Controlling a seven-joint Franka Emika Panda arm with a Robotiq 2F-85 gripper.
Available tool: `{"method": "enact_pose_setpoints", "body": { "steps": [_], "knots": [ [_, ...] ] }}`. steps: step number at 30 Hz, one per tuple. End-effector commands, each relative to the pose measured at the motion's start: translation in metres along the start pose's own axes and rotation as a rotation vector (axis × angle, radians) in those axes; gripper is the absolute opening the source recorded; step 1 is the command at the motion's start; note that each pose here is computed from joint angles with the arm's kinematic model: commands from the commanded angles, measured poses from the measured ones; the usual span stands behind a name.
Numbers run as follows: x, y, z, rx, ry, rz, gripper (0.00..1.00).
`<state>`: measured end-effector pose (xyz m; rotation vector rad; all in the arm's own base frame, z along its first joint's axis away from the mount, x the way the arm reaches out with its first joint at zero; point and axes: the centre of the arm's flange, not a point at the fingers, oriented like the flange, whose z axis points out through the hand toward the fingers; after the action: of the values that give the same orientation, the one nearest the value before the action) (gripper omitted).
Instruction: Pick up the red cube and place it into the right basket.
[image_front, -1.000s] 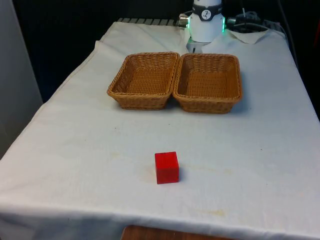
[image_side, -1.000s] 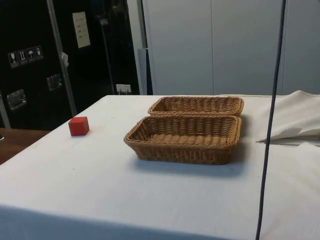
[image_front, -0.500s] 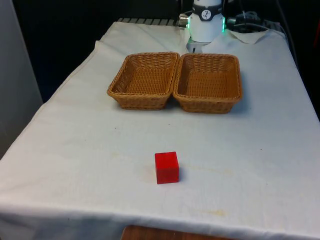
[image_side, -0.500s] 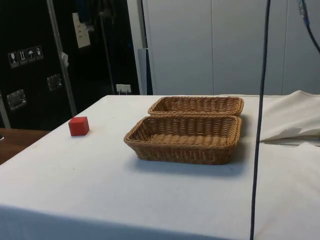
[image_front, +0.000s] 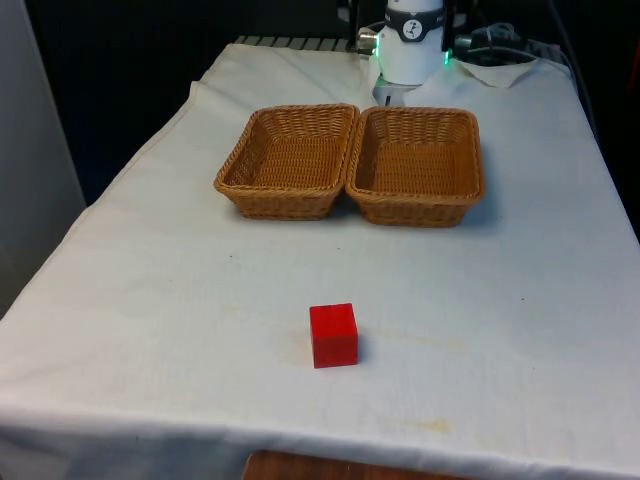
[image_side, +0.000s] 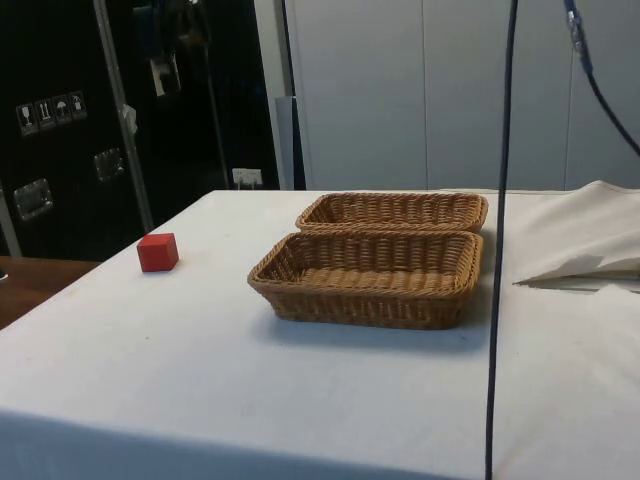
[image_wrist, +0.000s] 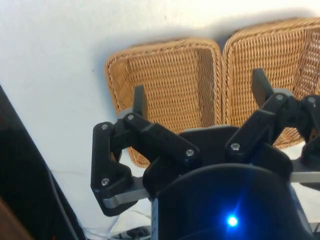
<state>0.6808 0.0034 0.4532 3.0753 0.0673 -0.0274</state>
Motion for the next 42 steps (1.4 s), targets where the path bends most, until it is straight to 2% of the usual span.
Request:
{"method": "enact_pose_setpoints", "body": {
  "steps": [1,8,9,11,17,18,19,24,26,27,28,33,35,36,38,42],
  "knots": [
    [0.003,-0.001,0.002,0.006,0.005,-0.011,1.00],
    [0.010,-0.001,0.008,-0.005,0.027,-0.047,1.00],
    [0.009,-0.001,0.008,-0.012,0.023,-0.043,1.00],
    [0.012,-0.002,0.011,-0.008,0.041,-0.065,1.00],
    [0.016,0.000,0.017,-0.007,0.073,-0.099,1.00],
    [0.015,-0.001,0.016,-0.018,0.059,-0.092,1.00],
    [0.016,0.001,0.018,-0.004,0.076,-0.102,1.00],
    [0.019,0.007,0.022,0.021,0.101,-0.115,1.00],
    [0.021,0.011,0.023,0.040,0.116,-0.120,1.00],
    [0.019,0.010,0.023,0.029,0.106,-0.117,1.00],
    [0.021,0.013,0.023,0.048,0.120,-0.121,1.00],
    [0.024,0.020,0.026,0.087,0.146,-0.129,1.00],
    [0.026,0.020,0.030,0.092,0.154,-0.137,1.00],
    [0.024,0.021,0.027,0.086,0.147,-0.134,1.00],
    [0.028,0.020,0.033,0.095,0.160,-0.145,1.00],
    [0.035,0.018,0.048,0.076,0.166,-0.168,1.00]
  ]
}}
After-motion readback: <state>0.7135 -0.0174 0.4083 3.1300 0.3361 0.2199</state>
